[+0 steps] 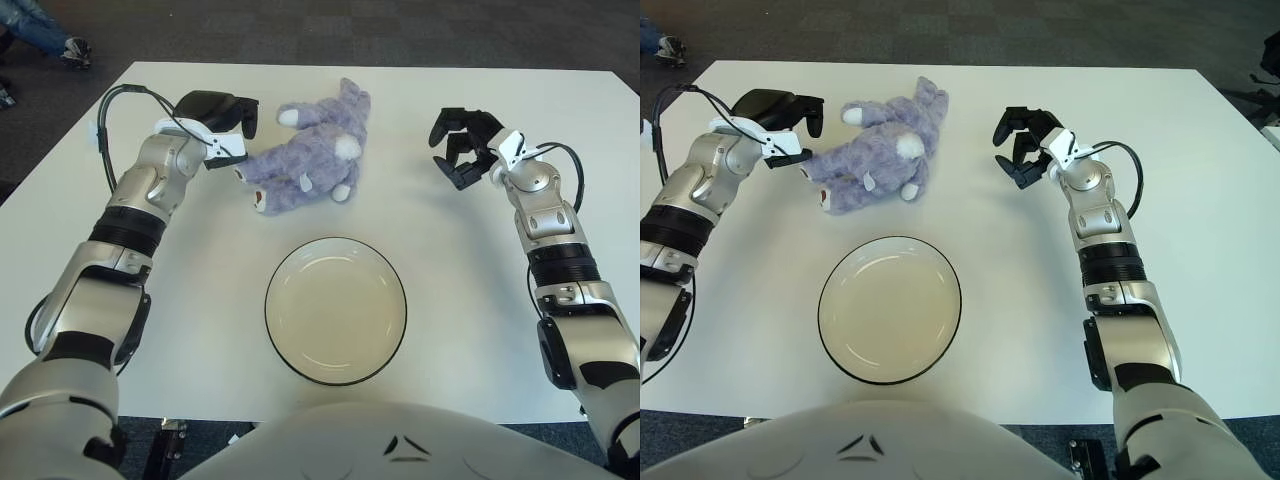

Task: Put the doll into the plate.

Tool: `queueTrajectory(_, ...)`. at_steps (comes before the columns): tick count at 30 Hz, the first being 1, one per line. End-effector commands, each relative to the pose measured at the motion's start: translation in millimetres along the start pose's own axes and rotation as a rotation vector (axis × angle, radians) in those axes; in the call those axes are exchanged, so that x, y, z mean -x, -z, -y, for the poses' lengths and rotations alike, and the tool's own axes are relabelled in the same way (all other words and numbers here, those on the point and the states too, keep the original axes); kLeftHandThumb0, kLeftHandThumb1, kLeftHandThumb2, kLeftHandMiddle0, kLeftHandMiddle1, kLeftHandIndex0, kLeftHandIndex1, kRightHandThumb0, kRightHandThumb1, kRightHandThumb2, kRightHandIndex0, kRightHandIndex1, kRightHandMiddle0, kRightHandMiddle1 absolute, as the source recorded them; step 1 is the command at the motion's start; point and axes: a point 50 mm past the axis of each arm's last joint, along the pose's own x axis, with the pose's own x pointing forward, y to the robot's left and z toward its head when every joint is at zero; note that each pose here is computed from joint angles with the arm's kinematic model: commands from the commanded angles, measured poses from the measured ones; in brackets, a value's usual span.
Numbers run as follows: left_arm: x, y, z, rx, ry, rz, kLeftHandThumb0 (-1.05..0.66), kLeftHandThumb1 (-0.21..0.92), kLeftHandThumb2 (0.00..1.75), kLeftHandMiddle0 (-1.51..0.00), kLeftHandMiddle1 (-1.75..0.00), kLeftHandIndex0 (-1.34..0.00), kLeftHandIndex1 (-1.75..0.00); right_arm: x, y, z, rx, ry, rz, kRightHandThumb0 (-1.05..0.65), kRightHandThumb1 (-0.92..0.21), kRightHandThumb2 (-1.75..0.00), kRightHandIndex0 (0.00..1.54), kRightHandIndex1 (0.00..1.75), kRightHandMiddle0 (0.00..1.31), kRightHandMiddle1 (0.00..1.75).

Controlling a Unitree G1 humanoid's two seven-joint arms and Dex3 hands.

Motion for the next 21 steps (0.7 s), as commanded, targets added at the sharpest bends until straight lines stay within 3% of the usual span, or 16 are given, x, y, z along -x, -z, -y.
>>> queueTrajectory(1,-0.7,-1.4,-9.1,-0.020,-0.029,0.049,0.00,0.05,1.61,-0.70,-1.72,-0.69,-1.75,0.2,-3.3,0.6,0.075,0.027,0.027,-0.01,-0.09,-1.47,0.84,1.64,0.64,1.54)
queueTrajectory(10,1.7,-6.5,-11.7,0.000,-0.072,0.177,0.00,0.05,1.61,-0.69,-1.72,-0.69,-1.75,-12.7,-14.2,-4.1,0.234,0.102,0.113,-0.01,-0.06,-1.51,0.83,1.68,0.71,1.48)
queueTrajectory(21,3.2,-11.6,-13.5,0.020,-0.089,0.218,0.00,0.05,1.60,-0.69,-1.72,-0.69,-1.75,-25.3,-26.0,-2.9,0.433,0.157,0.230,-0.02,-0.01,-1.56,0.84,1.75,0.78,1.42)
